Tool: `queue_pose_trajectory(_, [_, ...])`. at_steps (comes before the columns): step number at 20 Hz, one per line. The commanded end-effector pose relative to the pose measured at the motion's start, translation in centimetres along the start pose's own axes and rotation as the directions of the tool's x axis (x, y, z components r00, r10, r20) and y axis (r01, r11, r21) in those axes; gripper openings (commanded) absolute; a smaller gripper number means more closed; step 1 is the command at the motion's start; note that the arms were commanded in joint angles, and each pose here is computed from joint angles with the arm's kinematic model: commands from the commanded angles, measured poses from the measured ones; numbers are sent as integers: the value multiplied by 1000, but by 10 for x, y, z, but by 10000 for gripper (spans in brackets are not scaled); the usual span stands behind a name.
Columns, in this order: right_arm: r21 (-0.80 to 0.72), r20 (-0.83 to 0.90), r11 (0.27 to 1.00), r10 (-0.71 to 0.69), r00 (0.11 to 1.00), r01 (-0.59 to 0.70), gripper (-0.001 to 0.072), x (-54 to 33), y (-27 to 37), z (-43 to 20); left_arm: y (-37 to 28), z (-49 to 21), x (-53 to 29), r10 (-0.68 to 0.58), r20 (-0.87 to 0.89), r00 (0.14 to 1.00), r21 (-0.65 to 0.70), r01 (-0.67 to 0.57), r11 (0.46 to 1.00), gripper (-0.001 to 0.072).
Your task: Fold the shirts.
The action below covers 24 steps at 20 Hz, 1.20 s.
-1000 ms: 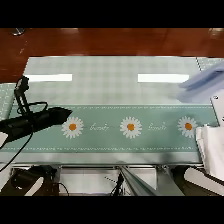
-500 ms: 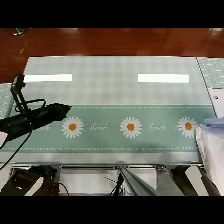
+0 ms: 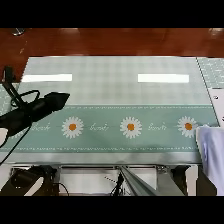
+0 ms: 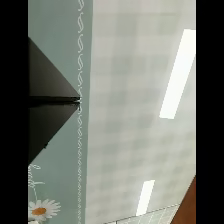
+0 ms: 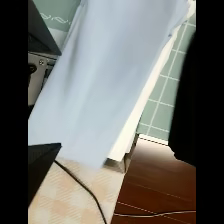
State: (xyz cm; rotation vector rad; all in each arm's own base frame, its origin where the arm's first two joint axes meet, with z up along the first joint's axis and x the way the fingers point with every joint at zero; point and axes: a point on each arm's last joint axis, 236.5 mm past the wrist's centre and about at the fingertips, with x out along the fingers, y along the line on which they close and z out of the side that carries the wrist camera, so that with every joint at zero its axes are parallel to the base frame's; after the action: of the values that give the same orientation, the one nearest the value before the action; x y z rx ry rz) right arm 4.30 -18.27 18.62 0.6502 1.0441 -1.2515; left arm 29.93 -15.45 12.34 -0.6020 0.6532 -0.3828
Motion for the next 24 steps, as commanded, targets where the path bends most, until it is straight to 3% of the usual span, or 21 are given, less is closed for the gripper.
queue_pose_trajectory(1, [-60,51,972,231,972,-228,616,2,60,26,1,12,14,11,6,1000,-16,-11,1000,18])
queue_pose_trajectory(2, [-101,31,921,380,924,-376,536,-5,99,31,-2,16,21,13,-11,1000,-7,-13,1000,18])
queue_pose_trajectory(3, [-125,0,833,543,840,-538,294,-19,141,35,-10,24,27,4,-29,1000,30,-3,1000,18])
queue_pose_trajectory(4, [-139,-36,690,713,700,-710,65,-42,187,38,-21,32,32,-9,-48,999,70,13,997,18])
queue_pose_trajectory(6, [-155,-89,366,920,382,-918,21,-101,263,40,-56,59,39,-66,-80,995,138,77,987,18])
queue_pose_trajectory(7, [-188,-118,256,952,281,-948,21,-122,290,35,-74,73,42,-91,-88,992,172,105,979,17])
queue_pose_trajectory(9, [-412,-189,143,953,238,-900,21,-138,343,0,-104,97,54,-117,-93,989,351,143,926,15])
queue_pose_trajectory(11, [-655,-298,79,887,353,-752,21,-124,389,-78,-101,89,84,-37,-145,989,363,88,928,15])
queue_pose_trajectory(12, [-766,-331,61,816,474,-639,21,-99,400,-119,-88,68,96,27,-215,976,360,53,931,16])
queue_pose_trajectory(14, [-876,-228,200,629,743,-438,21,-27,396,-149,-41,19,104,200,-373,906,391,-42,920,17])
queue_pose_trajectory(15, [-898,-171,258,539,824,-356,21,5,391,-152,-13,2,102,283,-416,864,424,-91,901,16])
queue_pose_trajectory(16, [-911,-160,269,472,867,-314,21,29,387,-157,18,-12,98,364,-439,821,440,-156,884,16])
queue_pose_trajectory(19, [-882,-233,312,363,902,-353,21,67,387,-180,73,-51,90,459,-509,728,419,-257,871,17])
queue_pose_trajectory(20, [-857,-245,346,378,893,-382,21,67,393,-184,80,-57,89,466,-518,717,415,-266,870,18])
queue_pose_trajectory(24, [-854,-252,346,381,890,-390,21,66,393,-186,81,-58,89,467,-519,716,417,-264,870,18])
